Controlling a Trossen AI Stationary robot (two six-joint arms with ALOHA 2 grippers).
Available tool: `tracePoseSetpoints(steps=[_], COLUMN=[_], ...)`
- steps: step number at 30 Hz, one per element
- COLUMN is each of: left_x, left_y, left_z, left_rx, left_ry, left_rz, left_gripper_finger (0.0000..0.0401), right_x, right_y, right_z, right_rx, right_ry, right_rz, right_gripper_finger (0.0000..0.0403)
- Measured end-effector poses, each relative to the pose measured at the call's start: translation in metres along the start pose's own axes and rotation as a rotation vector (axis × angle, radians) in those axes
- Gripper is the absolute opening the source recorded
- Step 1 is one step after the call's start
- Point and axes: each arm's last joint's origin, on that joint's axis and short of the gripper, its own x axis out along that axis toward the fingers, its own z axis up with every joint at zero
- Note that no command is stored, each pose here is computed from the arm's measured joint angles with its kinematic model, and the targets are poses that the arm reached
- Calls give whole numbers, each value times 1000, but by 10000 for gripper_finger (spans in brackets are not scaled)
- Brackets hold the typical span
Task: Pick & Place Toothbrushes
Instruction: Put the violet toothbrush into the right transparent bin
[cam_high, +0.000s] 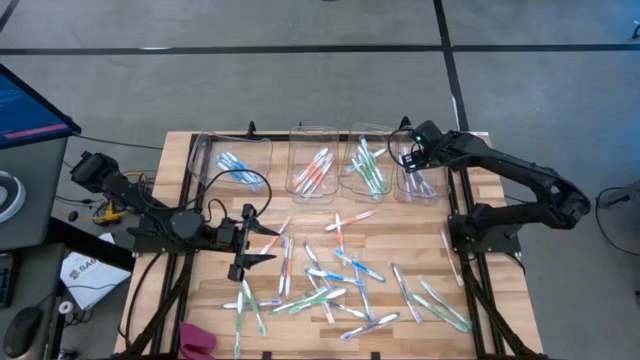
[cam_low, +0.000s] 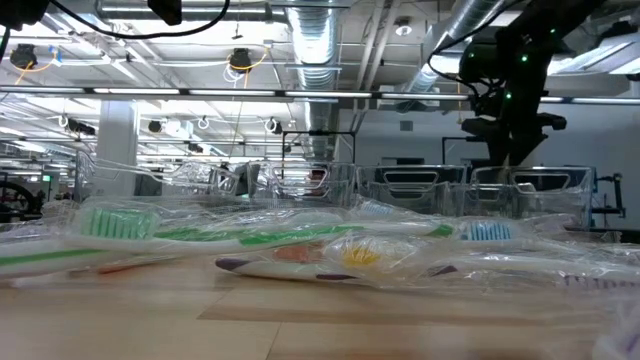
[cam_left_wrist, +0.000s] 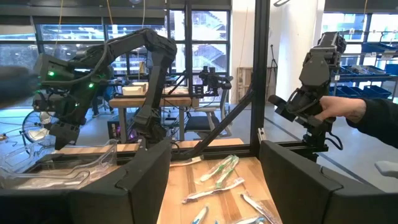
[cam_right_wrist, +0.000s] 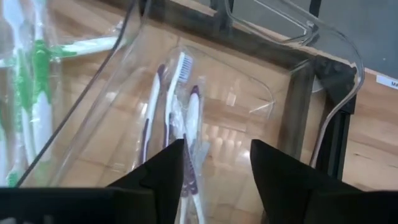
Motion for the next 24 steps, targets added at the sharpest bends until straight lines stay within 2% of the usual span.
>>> tracePoseSetpoints(steps=[12,15,24], left_x=[0,0,0], left_y=[0,0,0], left_z=[0,0,0], left_rx=[0,-37,-52], left_ry=[0,1,1], left_rz=[0,0,1], left_gripper_finger=[241,241,241], right_x=[-46,-55,-63], right_y=[-1,2,13], right_z=[-13,-18,-25], right_rx=[-37,-64,-130], right_ry=[-177,-206,-219], right_rz=[147,191,245], right_gripper_finger=[175,173,174])
